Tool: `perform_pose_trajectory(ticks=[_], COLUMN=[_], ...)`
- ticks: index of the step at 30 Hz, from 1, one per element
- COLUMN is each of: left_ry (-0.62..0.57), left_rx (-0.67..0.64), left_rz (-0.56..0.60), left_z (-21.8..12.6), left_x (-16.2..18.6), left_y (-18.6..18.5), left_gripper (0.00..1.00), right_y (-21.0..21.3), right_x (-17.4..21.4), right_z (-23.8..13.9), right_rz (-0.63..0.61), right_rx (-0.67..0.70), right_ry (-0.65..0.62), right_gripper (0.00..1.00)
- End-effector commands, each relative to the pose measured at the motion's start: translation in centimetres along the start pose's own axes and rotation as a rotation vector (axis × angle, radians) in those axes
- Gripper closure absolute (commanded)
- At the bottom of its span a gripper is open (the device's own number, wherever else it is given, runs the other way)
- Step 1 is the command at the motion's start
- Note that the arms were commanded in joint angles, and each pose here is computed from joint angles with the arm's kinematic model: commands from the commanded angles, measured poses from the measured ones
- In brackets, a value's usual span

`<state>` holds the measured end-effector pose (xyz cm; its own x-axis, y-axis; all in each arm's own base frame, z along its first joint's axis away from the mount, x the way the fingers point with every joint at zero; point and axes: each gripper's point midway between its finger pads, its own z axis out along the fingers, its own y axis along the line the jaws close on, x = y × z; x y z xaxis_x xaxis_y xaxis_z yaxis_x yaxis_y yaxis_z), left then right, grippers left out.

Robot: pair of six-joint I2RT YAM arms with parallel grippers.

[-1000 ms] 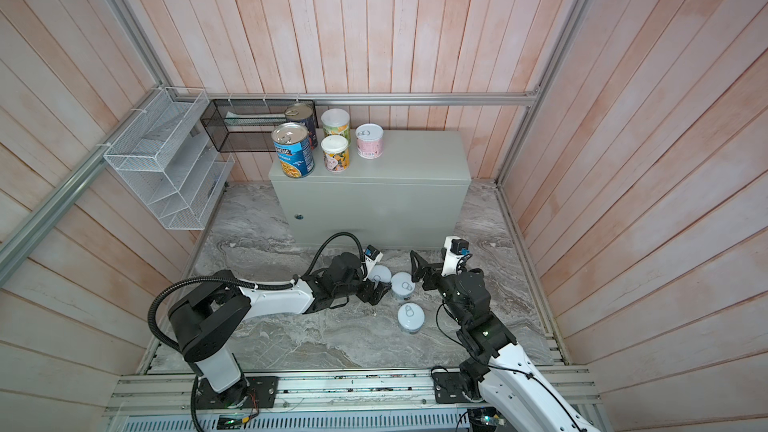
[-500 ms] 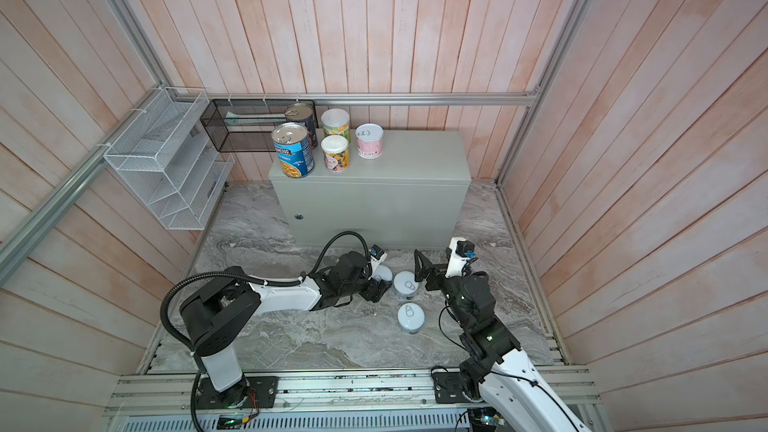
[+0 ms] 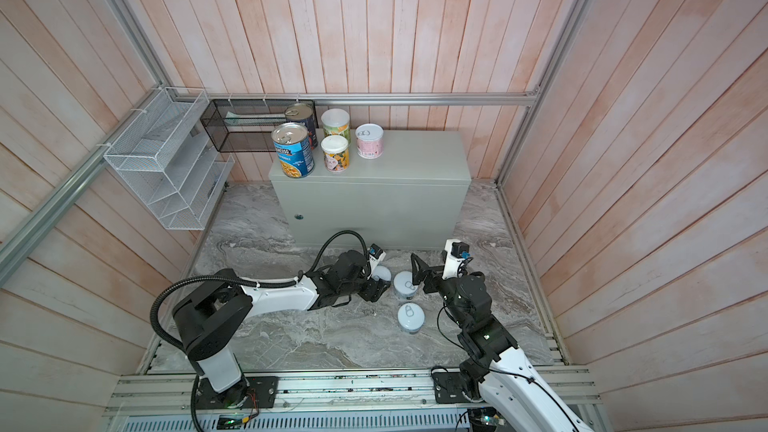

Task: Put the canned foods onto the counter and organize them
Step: 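Lower the right gripper toward the floor cans while the left gripper approaches them, then close the left gripper on the orange-label can while the right gripper moves beside it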

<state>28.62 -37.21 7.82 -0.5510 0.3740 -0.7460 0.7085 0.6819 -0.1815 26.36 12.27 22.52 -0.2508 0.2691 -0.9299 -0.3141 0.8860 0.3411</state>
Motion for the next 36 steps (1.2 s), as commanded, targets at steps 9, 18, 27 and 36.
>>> perform_pose_trajectory(ticks=[9,18,27,36], left_ry=[-0.056,-0.078,-0.058,-0.066], left_rx=[-0.006,0.094,0.104,0.170], left_rz=[-0.121,-0.222,-0.247,-0.242], left_z=[-6.4,-10.7,-13.5,-15.3], left_x=[-4.5,-6.8,-8.6,-10.3], left_y=[-0.5,-0.4,0.1,-1.2], left_gripper=[0.36,0.36,0.36,0.36], right_y=[3.6,5.6,7.6,9.1], right_x=[-0.4,0.7,0.8,1.6], right_z=[0.0,0.5,-0.3,-1.0], right_rz=[-0.011,-0.068,-0.129,-0.204], right_rx=[-0.213,-0.323,-0.433,-0.495], right_ry=[-0.026,0.016,-0.001,-0.007], right_gripper=[0.03,0.03,0.03,0.03])
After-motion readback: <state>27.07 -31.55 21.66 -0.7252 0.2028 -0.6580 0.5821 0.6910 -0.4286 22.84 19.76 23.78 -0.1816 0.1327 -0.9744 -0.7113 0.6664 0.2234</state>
